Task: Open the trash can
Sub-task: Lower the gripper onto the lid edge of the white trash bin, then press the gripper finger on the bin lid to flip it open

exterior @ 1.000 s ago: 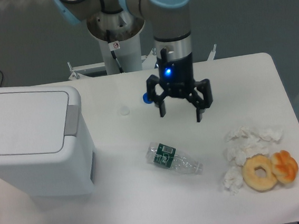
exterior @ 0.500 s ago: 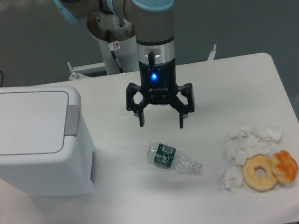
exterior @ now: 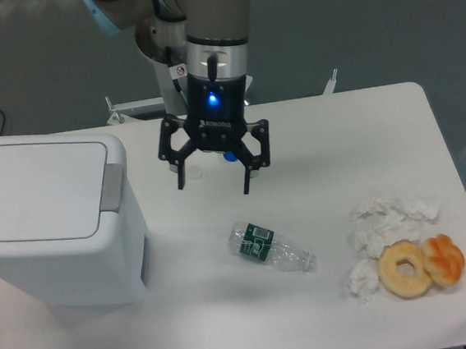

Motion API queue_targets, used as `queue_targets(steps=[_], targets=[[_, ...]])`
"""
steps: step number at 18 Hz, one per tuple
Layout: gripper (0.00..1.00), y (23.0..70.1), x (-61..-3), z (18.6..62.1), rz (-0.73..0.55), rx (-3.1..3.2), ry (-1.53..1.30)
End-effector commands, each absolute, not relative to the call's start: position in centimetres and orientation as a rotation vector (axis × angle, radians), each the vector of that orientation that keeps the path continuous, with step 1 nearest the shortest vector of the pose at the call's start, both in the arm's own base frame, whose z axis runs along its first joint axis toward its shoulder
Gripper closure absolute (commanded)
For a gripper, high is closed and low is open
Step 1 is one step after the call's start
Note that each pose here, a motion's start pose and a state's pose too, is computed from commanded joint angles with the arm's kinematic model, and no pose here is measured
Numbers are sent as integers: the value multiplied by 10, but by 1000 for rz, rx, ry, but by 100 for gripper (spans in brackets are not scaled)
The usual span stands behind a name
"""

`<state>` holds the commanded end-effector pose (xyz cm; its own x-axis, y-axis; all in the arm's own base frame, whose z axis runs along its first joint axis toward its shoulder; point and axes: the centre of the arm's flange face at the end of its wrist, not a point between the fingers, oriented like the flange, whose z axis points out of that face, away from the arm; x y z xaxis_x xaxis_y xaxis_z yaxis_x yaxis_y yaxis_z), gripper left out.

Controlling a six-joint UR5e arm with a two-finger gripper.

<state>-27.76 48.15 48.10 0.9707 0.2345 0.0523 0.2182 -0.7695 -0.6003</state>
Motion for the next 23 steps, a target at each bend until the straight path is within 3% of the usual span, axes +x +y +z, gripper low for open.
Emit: queue_targets(steps=[10, 23], targets=[[0, 493, -259, 488, -130, -2401, -484], [0, 499, -254, 478, -151, -2417, -484]])
